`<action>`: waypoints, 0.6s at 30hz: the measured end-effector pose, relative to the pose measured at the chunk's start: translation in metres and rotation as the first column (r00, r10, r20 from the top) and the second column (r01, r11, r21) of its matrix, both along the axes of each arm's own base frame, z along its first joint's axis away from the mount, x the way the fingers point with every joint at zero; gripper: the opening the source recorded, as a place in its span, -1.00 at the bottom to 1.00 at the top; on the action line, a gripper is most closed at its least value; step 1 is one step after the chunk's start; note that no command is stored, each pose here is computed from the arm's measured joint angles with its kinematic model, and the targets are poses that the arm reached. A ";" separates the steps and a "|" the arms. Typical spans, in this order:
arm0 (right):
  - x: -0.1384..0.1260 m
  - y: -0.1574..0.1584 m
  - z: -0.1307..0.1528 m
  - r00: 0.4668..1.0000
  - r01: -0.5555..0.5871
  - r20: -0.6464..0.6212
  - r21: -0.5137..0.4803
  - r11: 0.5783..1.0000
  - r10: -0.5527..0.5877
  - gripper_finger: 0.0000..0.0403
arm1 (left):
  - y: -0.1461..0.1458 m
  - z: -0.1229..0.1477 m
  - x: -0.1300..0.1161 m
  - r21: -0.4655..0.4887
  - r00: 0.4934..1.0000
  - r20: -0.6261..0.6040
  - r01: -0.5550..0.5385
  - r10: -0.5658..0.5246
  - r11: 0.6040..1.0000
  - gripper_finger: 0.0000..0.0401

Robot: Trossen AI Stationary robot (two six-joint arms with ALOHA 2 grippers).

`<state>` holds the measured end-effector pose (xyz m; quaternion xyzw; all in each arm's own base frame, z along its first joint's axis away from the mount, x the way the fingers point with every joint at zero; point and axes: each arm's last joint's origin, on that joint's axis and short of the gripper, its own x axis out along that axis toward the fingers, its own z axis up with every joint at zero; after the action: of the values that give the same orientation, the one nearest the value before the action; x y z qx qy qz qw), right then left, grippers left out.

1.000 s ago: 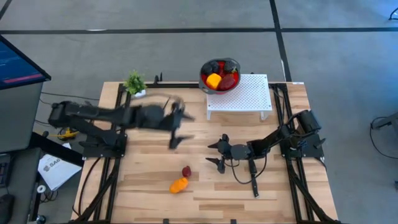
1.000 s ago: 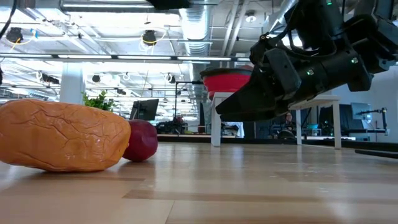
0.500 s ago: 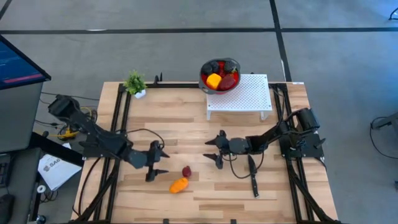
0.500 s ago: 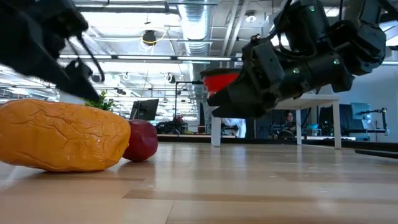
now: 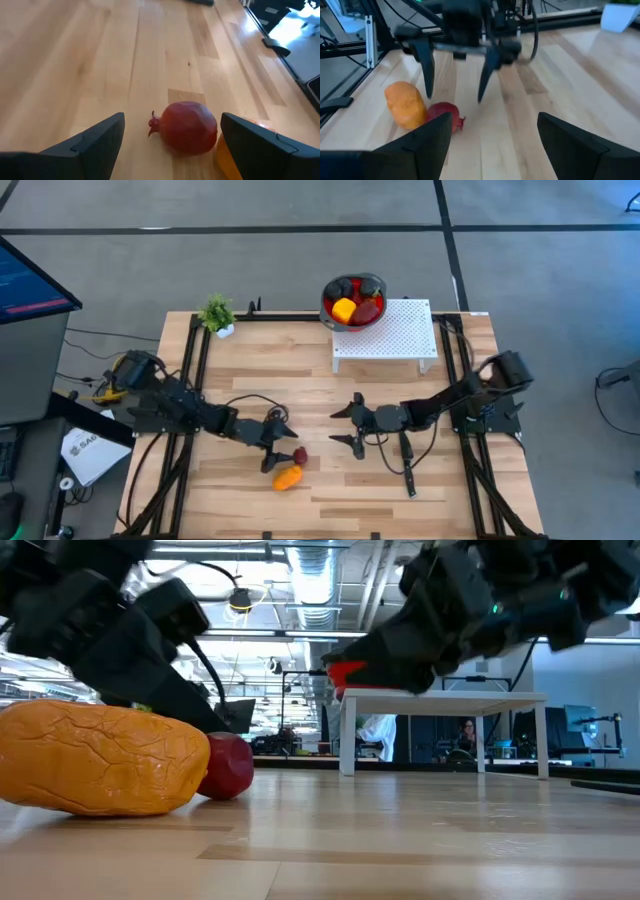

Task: Pick & Place Fruit
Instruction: Put the pomegranate into the red strainer bowl

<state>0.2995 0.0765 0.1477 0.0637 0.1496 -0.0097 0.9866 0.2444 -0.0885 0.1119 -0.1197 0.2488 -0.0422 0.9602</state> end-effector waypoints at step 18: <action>-0.024 0.010 0.039 0.999 -0.033 -0.008 -0.043 0.999 0.032 0.42 | 0.002 -0.020 0.046 0.003 0.989 -0.056 0.134 -0.134 0.991 0.26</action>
<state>0.2756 0.0867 0.1863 0.0401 0.1539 0.0029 0.9873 0.2908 -0.0870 0.0916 -0.1007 0.2830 -0.1025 0.9483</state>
